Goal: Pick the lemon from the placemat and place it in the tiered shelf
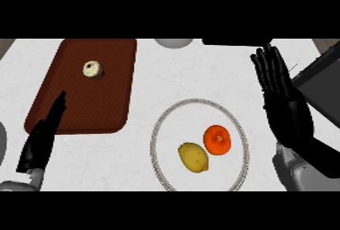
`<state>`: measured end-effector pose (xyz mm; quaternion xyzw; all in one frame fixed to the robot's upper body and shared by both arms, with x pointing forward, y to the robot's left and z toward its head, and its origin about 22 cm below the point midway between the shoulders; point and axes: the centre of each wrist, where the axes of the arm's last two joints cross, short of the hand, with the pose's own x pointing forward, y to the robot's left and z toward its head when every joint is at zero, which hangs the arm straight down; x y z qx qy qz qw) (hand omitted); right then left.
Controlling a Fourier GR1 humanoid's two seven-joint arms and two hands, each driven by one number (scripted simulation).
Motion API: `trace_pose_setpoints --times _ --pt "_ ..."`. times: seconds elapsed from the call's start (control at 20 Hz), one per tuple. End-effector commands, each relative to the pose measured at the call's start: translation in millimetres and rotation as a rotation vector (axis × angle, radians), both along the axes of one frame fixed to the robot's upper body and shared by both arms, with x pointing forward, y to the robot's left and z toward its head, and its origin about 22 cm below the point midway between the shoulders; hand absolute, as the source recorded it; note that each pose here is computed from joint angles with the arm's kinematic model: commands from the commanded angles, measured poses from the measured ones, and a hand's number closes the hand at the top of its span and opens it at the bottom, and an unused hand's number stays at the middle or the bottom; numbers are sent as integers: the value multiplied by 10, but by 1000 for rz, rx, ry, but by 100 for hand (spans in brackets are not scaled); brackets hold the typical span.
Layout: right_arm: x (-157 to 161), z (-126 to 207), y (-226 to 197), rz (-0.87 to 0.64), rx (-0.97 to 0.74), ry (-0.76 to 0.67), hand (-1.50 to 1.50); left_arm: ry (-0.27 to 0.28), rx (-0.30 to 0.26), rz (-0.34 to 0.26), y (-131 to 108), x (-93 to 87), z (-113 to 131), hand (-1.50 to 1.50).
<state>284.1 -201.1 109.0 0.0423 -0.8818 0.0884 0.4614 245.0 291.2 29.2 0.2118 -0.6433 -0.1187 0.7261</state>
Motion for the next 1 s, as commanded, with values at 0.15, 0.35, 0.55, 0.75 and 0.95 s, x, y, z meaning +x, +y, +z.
trace_pose_setpoints --times 0.15,0.35,0.55,0.75,0.95 --pt "97 3 -629 24 -159 93 150 165 -270 68 89 -134 -277 0" --pt "19 -393 -1191 -256 -577 412 150 262 -390 80 -52 -161 -458 0" --pt "127 -677 -1179 -101 -353 498 -150 310 -437 62 -60 -66 -424 0" --pt "48 -607 -1371 81 -428 429 -150 304 -464 51 -127 -81 -526 0" --pt "141 -171 -1371 240 -527 450 -150 310 -447 63 2 -92 -696 0"
